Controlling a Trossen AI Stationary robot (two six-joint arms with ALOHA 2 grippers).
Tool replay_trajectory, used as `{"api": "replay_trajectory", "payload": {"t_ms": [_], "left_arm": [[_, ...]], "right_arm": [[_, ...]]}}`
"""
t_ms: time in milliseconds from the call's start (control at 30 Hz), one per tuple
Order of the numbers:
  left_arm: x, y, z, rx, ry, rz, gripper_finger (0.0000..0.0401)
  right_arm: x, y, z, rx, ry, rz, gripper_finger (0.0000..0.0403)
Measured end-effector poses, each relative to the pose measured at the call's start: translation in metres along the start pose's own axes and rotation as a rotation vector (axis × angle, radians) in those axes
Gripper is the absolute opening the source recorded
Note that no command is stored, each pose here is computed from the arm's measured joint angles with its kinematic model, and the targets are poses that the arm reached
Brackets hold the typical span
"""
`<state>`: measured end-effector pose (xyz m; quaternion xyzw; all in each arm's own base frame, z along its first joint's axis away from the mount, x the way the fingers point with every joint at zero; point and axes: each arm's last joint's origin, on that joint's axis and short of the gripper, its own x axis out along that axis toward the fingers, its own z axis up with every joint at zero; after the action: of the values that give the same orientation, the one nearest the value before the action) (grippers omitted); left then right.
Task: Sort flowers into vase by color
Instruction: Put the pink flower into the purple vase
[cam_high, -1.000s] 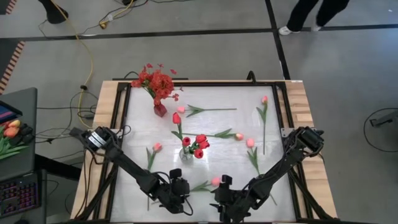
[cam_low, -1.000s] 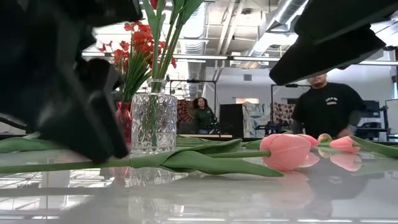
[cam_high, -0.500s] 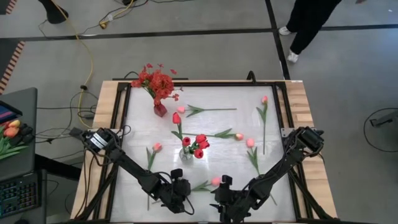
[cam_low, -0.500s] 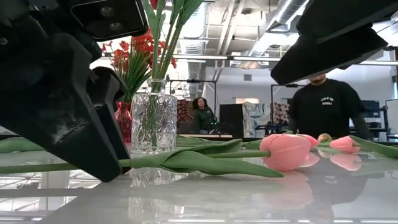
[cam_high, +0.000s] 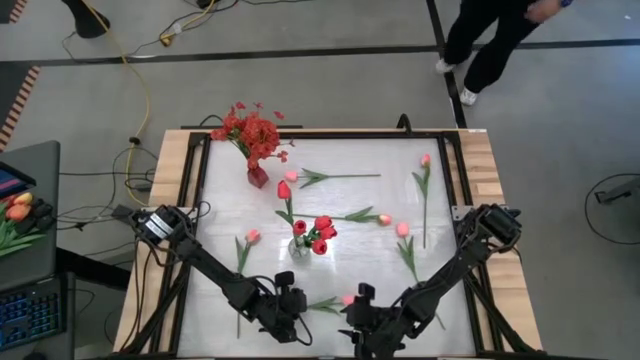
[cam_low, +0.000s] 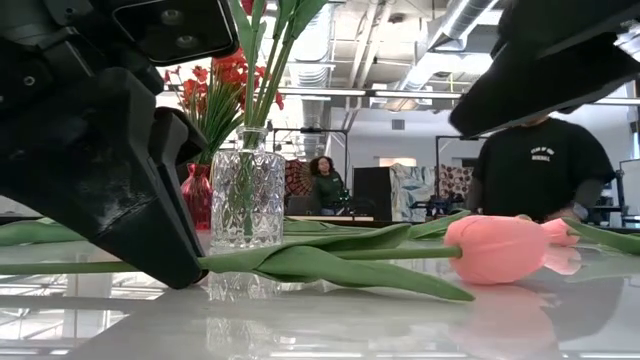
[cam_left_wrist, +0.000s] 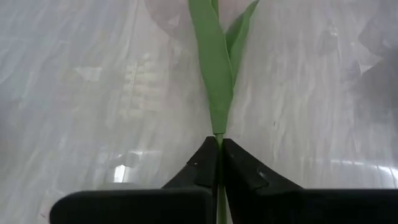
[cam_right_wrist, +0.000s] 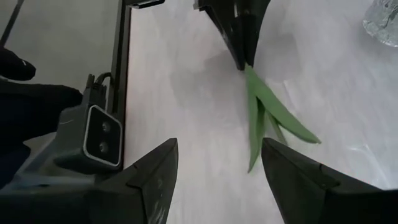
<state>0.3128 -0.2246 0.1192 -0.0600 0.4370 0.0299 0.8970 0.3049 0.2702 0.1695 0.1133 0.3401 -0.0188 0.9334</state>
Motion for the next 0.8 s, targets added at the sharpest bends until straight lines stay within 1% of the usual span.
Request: {"api": "replay_trajectory", "payload": {"t_ms": [167, 267, 367, 533, 633, 800], "left_arm": [[-0.002, 0.001, 0.003, 0.029, -0.011, 0.013, 0.0001], [-0.009, 0.003, 0.010, 0.055, -0.038, 0.030, 0.0001], [-0.025, 0.006, 0.022, 0.058, -0.084, 0.048, 0.0000], [-0.049, 0.016, 0.030, 0.071, -0.112, 0.137, 0.0000], [-0.065, 0.018, 0.039, 0.070, -0.166, 0.139, 0.0000], [-0.091, 0.020, 0.053, 0.072, -0.250, 0.112, 0.0000]], "right_arm": [[-0.002, 0.002, -0.002, 0.015, 0.002, 0.007, 0.0258], [-0.003, 0.004, -0.004, 0.019, 0.003, 0.013, 0.0258], [-0.005, 0.007, -0.005, 0.018, -0.001, 0.024, 0.0258], [-0.008, 0.012, -0.009, 0.037, -0.001, 0.041, 0.0258], [-0.011, 0.015, -0.012, 0.038, 0.002, 0.049, 0.0258], [-0.011, 0.015, -0.012, 0.038, 0.002, 0.048, 0.0258]]}}
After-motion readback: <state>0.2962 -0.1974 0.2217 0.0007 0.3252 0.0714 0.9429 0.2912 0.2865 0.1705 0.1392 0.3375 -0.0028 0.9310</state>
